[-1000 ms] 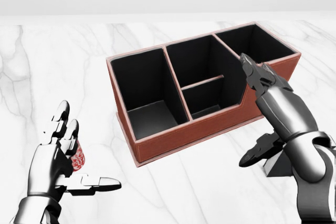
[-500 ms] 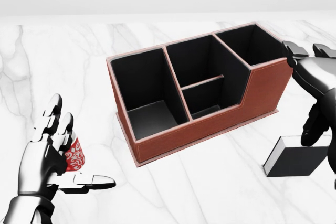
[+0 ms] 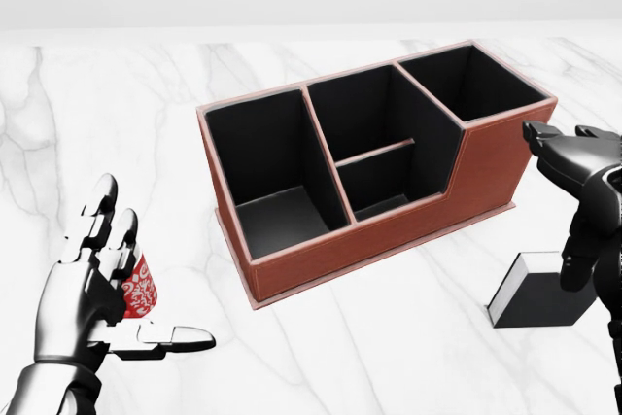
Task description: Pick up the book and place it in the left compartment of the caddy.
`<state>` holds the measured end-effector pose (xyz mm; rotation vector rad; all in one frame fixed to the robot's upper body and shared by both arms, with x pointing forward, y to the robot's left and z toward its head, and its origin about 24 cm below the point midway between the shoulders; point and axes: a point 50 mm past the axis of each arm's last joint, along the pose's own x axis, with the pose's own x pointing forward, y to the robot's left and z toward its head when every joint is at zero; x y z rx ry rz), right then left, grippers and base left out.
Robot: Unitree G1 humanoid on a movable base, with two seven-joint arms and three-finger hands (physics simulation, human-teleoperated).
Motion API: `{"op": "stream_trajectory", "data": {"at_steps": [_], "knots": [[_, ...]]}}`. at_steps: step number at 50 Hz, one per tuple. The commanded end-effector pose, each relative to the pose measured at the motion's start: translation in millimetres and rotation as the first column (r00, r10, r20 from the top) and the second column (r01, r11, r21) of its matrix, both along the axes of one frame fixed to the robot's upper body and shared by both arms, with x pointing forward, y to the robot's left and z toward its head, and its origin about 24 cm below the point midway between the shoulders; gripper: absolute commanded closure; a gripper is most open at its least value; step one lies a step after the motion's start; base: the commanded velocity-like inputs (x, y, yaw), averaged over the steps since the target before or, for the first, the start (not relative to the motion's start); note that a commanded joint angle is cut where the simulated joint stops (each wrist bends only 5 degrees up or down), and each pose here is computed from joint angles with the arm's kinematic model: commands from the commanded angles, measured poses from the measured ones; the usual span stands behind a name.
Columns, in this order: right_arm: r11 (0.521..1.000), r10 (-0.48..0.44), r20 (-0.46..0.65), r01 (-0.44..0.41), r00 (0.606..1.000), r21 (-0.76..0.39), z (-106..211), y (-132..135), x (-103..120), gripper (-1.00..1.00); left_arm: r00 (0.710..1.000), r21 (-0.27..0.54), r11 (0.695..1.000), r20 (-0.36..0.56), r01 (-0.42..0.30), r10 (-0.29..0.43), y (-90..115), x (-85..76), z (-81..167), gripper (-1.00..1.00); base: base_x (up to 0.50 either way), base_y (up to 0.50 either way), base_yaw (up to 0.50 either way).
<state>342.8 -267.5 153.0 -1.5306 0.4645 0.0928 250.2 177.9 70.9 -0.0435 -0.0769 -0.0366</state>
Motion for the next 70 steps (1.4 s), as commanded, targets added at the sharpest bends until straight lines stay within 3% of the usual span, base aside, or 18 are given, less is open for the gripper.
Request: {"op": "stream_trajectory", "data": {"at_steps": [1,34,49,51,70], "knots": [[1.0,-0.004,-0.086,0.005,0.996,0.021,-19.9,1.6,4.2,-1.0,1.0,0.002,1.0,-0.006,0.003,-0.003,-0.6,0.2,-1.4,-1.0,0.0,0.0,0.0],[0.993,-0.059,-0.329,0.09,0.943,0.081,-75.8,-15.2,-2.3,-1.0,1.0,0.007,1.0,-0.021,0.01,-0.01,-3.0,-0.3,-4.9,-1.0,0.0,0.0,0.0],[0.987,-0.083,-0.363,0.128,0.928,0.102,-93.9,-19.8,-1.7,-1.0,1.0,0.012,1.0,-0.029,0.011,-0.011,-4.2,-0.4,-6.8,-1.0,0.0,0.0,0.0],[0.987,-0.085,-0.352,0.127,0.932,0.098,-93.9,-20.3,-1.2,1.0,1.0,0.012,1.0,-0.029,0.011,-0.01,-4.2,-0.3,-6.8,-1.0,0.0,0.0,0.0],[0.987,-0.076,-0.3,0.115,0.951,0.114,-83.3,-17.1,6.4,1.0,0.999,0.011,1.0,-0.029,0.012,-0.012,-4.5,-0.7,-6.9,-1.0,0.0,0.0,0.0]]}}
